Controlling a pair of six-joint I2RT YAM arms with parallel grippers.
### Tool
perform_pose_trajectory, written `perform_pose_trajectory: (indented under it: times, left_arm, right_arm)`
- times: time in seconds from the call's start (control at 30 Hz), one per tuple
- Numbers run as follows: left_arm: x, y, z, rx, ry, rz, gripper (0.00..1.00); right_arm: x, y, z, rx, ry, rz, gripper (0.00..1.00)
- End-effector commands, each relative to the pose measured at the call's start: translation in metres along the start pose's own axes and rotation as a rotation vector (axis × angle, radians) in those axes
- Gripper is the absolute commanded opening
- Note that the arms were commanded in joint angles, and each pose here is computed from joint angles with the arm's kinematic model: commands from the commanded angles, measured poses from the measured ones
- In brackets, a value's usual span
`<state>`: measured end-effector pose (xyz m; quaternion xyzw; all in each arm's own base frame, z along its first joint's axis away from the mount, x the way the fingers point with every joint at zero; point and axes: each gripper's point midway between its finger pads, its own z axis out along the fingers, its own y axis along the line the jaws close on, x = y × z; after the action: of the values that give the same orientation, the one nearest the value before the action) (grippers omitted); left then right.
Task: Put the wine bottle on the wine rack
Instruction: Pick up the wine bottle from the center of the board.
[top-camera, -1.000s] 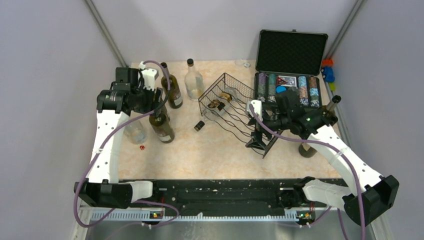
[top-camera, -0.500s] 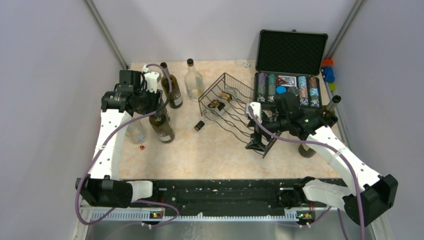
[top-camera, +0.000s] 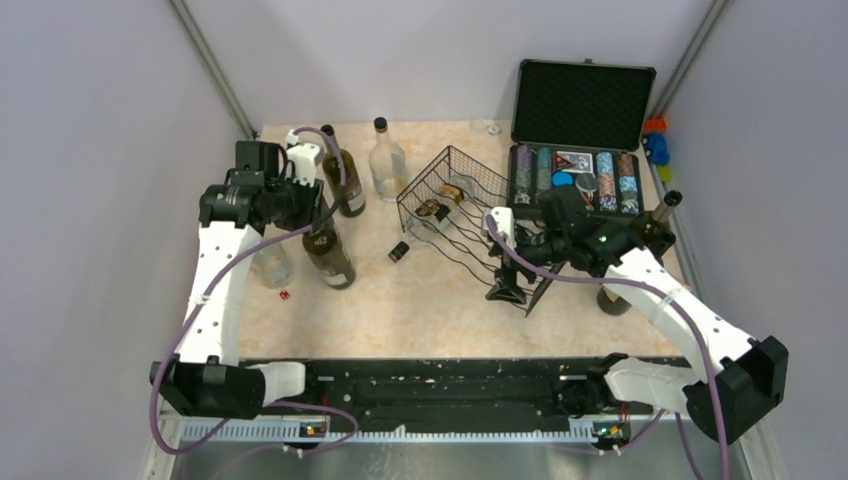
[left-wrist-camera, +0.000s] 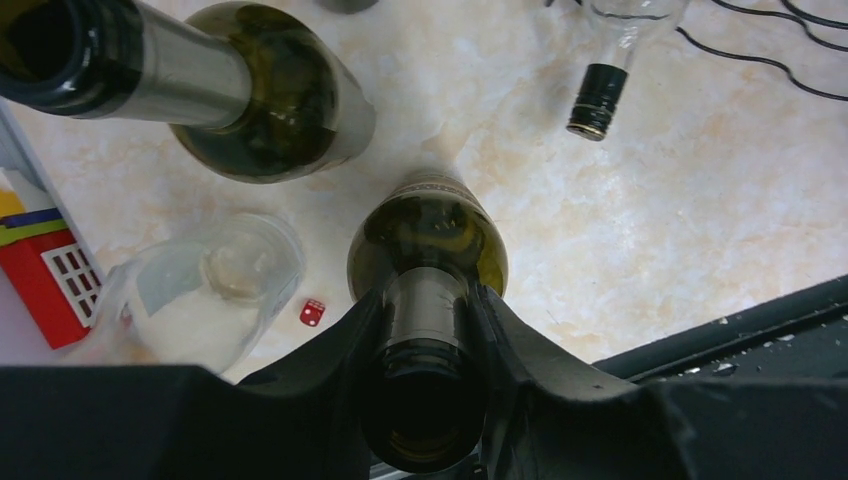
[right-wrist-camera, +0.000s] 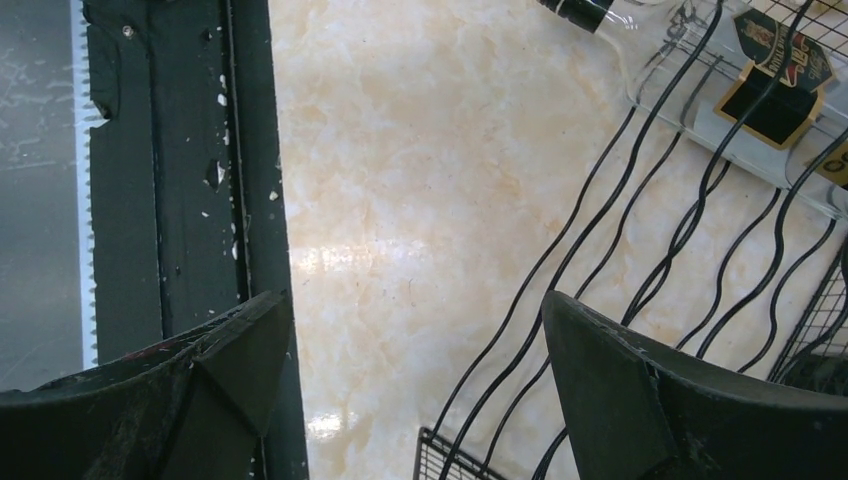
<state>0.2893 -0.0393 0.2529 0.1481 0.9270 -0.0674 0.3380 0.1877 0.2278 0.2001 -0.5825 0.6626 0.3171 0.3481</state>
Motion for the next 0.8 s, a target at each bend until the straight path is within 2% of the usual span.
perform_pose_trajectory:
  times: [0.0,0.13,0.3,0.53,0.77]
  left_arm:
    - [-0.038,-0.022,-0.041,0.082,-0.214,0.073,0.0]
    - [-0.04,-0.035,-0.058,0.128,-0.251,0.071,0.0]
    - [-0.04,-0.064,-0.076,0.271,-0.276,0.044,0.0]
    - [-0.039,-0.09,-0.093,0.407,-0.272,-0.028,0.0]
    - [-0.054,-0.117,-0.114,0.572,-0.31,-0.107,0.0]
  right_arm:
    - [-0.043,-0.018,0.009,0.031,-0.08,-0.12,0.98]
    - [-0.063,-0.022,0.022,0.013,-0.116,-0.125,0.99]
    - [-0.083,-0.024,0.035,-0.006,-0.157,-0.127,0.99]
    - [-0.111,-0.016,0.051,-0.095,-0.197,-0.1,0.99]
    - [-0.127,-0.003,0.065,-0.146,-0.179,-0.119,0.99]
